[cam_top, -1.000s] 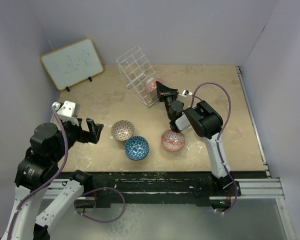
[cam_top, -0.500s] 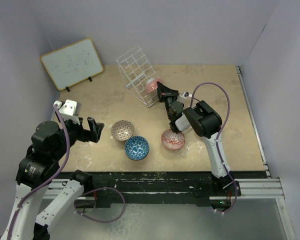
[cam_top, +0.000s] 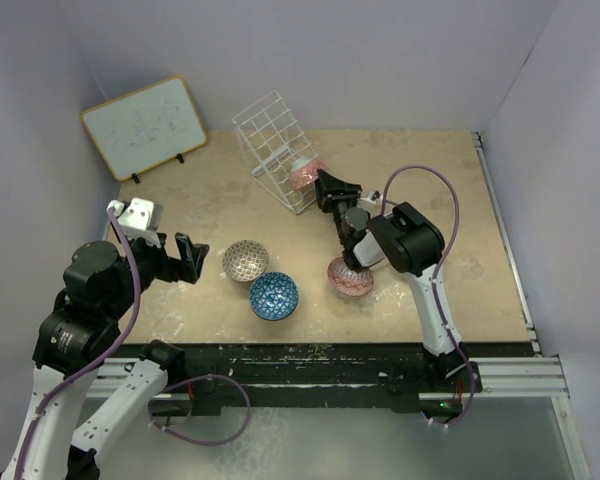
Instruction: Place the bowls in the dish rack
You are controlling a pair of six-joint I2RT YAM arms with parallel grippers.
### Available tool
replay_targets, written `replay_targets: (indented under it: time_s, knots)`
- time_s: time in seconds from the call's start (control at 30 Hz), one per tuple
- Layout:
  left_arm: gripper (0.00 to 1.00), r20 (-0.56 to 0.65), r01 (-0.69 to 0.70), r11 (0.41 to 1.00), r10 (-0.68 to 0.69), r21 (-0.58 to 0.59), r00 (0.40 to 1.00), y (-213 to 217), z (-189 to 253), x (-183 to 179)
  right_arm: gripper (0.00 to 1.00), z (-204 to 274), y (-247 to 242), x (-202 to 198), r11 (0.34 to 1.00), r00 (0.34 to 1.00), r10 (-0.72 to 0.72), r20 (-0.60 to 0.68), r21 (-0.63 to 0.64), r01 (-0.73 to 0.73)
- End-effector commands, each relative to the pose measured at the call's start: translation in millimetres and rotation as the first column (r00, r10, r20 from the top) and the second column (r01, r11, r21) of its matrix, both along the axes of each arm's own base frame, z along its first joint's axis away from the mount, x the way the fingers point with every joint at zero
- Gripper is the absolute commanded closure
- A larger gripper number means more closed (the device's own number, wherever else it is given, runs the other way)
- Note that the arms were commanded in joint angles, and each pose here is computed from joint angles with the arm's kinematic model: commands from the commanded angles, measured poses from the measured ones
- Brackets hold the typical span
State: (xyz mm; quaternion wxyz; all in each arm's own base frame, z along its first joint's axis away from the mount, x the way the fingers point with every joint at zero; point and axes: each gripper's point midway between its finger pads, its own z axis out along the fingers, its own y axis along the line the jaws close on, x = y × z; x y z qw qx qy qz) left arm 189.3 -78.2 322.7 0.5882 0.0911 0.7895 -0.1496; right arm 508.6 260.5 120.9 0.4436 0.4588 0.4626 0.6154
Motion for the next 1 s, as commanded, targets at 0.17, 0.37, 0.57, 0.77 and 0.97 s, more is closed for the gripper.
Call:
replay_targets:
  time_s: [0.17, 0.37, 0.57, 0.77, 0.97]
  knots:
    - [0.01, 0.055, 0.014, 1.0, -0.013, -0.023, 0.998, -3.6, 13.9, 3.9, 0.47, 88.2, -23.7, -17.6, 0.996, 0.989, -0.06, 0.133, 0.077, 0.05]
    - [0.01, 0.06, 0.014, 0.999, -0.012, -0.028, 0.998, -2.9, 15.5, 1.4, 0.45, 101.7, -23.3, -22.1, 0.998, 0.991, -0.05, 0.122, 0.029, 0.047]
    - [0.01, 0.066, 0.015, 0.999, -0.012, -0.031, 0.998, -1.8, 18.2, -2.0, 0.44, 95.3, -7.0, -19.6, 1.0, 0.997, 0.024, 0.072, -0.015, -0.023]
    - [0.01, 0.068, 0.01, 0.999, -0.008, -0.034, 0.998, 0.3, 18.0, -6.0, 0.44, 77.2, -6.1, -17.5, 1.0, 0.999, 0.028, 0.023, -0.015, -0.028]
    - [0.01, 0.066, 0.008, 1.0, -0.006, -0.03, 0.998, 0.3, 18.5, -4.5, 0.44, 91.2, -7.7, -27.9, 0.993, 0.999, 0.035, 0.011, -0.115, -0.033]
